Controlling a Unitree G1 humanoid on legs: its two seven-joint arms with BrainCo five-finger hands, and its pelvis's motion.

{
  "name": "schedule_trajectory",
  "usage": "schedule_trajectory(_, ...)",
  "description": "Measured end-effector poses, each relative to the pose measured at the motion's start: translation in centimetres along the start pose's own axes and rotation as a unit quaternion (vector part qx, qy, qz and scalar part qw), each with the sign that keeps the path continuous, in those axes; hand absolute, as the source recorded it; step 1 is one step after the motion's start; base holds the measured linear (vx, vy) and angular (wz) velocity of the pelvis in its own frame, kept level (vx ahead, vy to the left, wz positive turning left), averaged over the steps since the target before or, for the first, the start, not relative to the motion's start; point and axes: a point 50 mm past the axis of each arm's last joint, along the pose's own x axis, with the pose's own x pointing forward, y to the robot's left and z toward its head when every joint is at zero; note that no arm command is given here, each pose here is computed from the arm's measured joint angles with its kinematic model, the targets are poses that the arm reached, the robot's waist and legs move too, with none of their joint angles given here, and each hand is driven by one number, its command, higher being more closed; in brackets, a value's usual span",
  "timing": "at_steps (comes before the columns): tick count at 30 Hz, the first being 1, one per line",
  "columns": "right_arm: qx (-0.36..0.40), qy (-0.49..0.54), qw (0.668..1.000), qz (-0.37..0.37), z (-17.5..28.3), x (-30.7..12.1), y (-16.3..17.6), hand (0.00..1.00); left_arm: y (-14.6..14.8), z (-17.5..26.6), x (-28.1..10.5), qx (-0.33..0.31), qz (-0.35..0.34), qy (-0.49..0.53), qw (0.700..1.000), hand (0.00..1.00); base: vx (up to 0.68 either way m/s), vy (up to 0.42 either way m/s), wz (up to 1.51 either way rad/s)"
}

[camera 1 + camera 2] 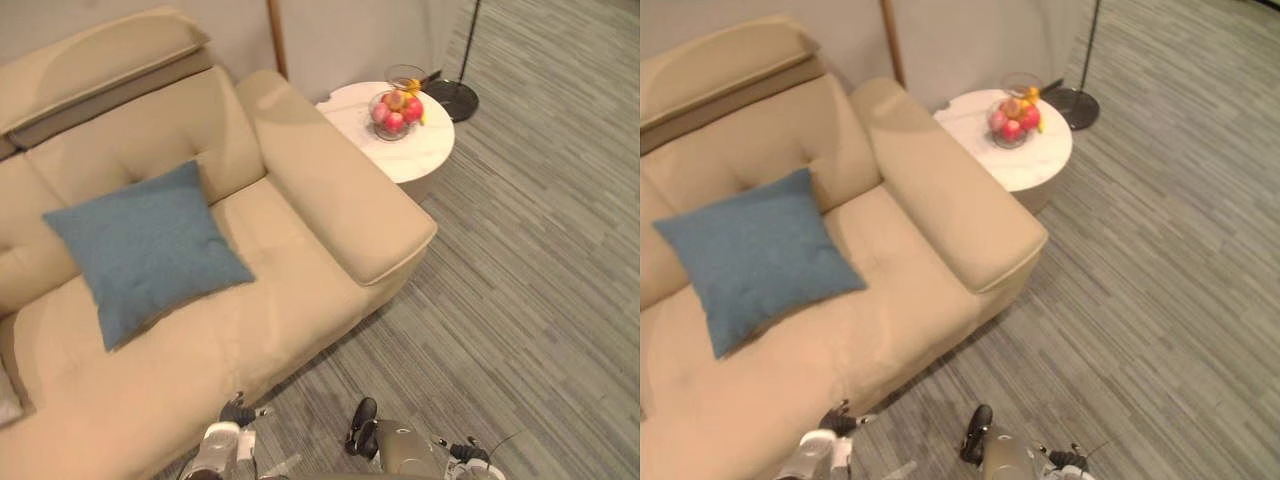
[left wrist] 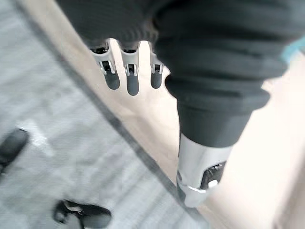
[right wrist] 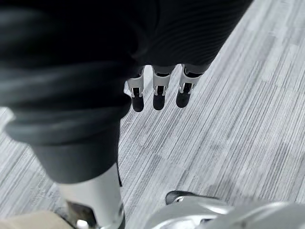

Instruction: Pick up cushions and gather them together orderly.

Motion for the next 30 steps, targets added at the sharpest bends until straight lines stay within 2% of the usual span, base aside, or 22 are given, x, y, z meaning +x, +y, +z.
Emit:
schedule_trajectory(6,-0.017,-0.015,1.0,0.009,1.0,0.1,0.5,0.0,-1.2,-2.7,-0.8,0.017,-0.023,0.042,0.999,0.0,0.1,-0.061,-1.37)
schedule_trajectory(11,-0.029,-0.021,0.999,0.003,1.7,0.4,0.0,0.0,-1.1,-2.7,-1.0,0.017,-0.024,0.023,0.999,0.0,0.09,0.161,-2.04)
schedule_trajectory(14,-0.057,-0.03,0.998,-0.003,2.1,0.5,-0.5,0.0,-1.2,-3.8,-1.3,0.008,-0.024,0.045,0.999,0.0,0.08,0.204,-2.05)
schedule_trajectory(19,-0.069,-0.009,0.998,0.011,0.5,0.1,0.6,0.0,-0.2,-4.1,-1.3,0.013,-0.012,0.053,0.998,0.0,0.09,0.178,-1.06)
schedule_trajectory(26,-0.077,-0.032,0.996,0.016,2.3,0.4,1.1,0.0,0.9,-4.0,-1.2,0.035,-0.003,0.054,0.998,0.0,0.06,-0.034,-0.74)
schedule_trajectory(30,-0.077,-0.046,0.996,0.017,3.3,0.5,1.2,0.0,0.0,-3.6,-1.1,0.03,-0.013,0.046,0.998,0.0,0.1,-0.19,-0.64)
